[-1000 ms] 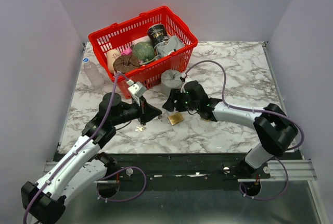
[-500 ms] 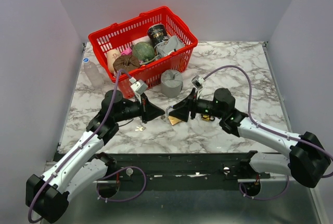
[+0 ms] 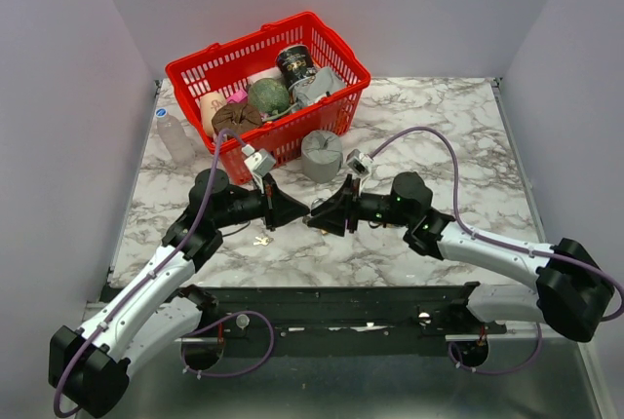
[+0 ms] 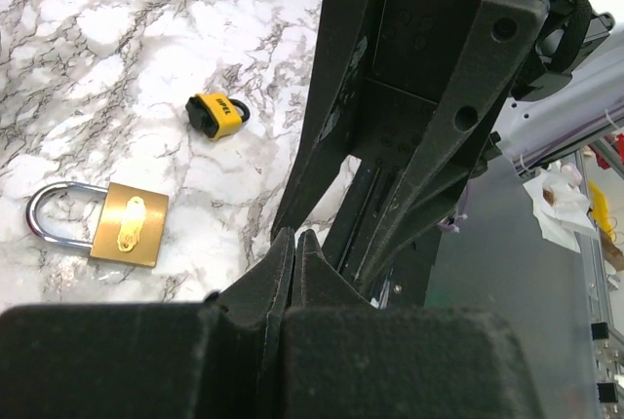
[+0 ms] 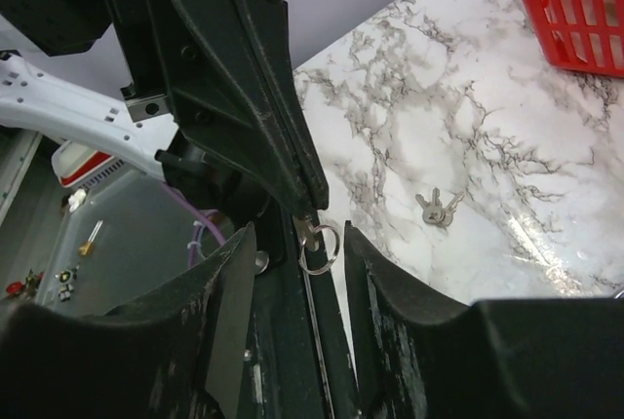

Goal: Unlock with the key

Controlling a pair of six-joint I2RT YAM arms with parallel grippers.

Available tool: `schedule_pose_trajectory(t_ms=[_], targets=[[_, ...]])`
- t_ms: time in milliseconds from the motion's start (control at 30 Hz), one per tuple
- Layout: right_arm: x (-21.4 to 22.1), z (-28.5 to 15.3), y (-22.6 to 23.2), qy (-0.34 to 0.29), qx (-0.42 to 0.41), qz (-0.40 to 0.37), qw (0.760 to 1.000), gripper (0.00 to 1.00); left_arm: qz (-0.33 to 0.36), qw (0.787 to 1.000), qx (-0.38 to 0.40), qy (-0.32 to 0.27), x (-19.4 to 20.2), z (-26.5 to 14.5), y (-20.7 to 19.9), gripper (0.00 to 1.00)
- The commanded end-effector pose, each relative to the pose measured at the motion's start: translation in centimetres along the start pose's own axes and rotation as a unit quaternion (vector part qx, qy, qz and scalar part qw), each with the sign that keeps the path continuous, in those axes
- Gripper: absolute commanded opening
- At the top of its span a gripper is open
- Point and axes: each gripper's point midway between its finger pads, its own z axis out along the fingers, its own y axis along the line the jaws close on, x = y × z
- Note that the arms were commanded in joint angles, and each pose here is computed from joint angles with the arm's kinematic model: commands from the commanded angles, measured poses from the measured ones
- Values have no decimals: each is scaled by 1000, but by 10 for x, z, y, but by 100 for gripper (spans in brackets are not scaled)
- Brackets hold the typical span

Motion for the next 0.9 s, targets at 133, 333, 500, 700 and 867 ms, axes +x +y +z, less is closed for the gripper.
schedule_pose_trajectory(t_ms=[133, 333, 500, 700, 867], targets=[[3, 9, 4, 9, -15, -10, 1000, 44, 13, 1000, 8, -9, -4, -3, -4, 0], [6, 13, 2, 13, -18, -1, 1000, 26, 14, 1000, 6, -10, -4, -3, -3, 0], [8, 16, -6, 14, 3, 13, 1000, 7, 14, 1000, 5, -9, -3, -2, -2, 0], [15, 23, -22, 18, 31, 43, 998, 1, 19, 1000, -12, -7, -2, -4, 3, 0], [16, 20, -31, 4, 60, 56, 997, 1, 21, 999, -27, -8, -2, -5, 8, 5]])
